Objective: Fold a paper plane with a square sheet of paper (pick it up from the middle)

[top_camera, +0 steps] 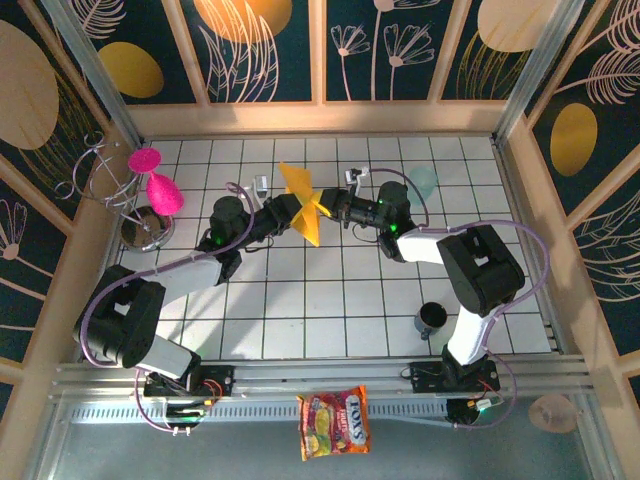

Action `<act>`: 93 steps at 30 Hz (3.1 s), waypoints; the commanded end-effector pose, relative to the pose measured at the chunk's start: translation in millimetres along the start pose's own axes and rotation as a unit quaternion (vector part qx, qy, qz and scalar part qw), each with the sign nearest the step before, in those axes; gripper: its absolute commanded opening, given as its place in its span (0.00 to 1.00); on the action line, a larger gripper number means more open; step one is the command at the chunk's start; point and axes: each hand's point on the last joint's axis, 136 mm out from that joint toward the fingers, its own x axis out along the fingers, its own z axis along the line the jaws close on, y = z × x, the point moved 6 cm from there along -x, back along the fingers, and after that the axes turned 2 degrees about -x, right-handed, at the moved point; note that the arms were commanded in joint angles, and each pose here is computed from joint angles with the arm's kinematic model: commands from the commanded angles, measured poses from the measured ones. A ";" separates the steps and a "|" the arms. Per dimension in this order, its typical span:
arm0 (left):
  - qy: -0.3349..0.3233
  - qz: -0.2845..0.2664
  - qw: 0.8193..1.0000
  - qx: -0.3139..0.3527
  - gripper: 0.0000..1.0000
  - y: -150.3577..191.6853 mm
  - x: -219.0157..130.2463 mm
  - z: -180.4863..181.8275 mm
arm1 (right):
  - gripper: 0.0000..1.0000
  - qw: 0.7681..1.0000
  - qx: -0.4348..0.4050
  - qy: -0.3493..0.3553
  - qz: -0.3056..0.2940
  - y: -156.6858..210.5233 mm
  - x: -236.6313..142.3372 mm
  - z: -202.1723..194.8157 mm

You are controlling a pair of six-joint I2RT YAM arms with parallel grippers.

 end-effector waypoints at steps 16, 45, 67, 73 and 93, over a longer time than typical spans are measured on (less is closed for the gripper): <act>-0.098 -0.014 0.992 0.080 0.11 -8.3 -1.7 4.5 | 0.40 0.982 -0.083 0.142 -0.092 -16.6 -57.1 -6.5; -0.731 0.017 0.537 0.420 0.05 -16.8 32.8 132.8 | 0.45 0.894 -0.139 0.379 -0.193 -18.0 -140.7 -28.0; -0.636 0.091 0.691 0.330 0.35 27.8 90.9 142.7 | 0.45 0.889 -0.123 0.391 -0.204 -15.6 -153.5 -38.0; -0.487 0.149 0.825 0.245 0.38 59.3 105.4 108.6 | 0.47 0.885 -0.123 0.399 -0.207 -17.7 -154.5 -40.3; -0.429 0.001 0.892 0.143 0.55 -8.8 22.1 110.6 | 0.57 0.919 -0.113 0.341 -0.160 -7.9 -129.8 -50.8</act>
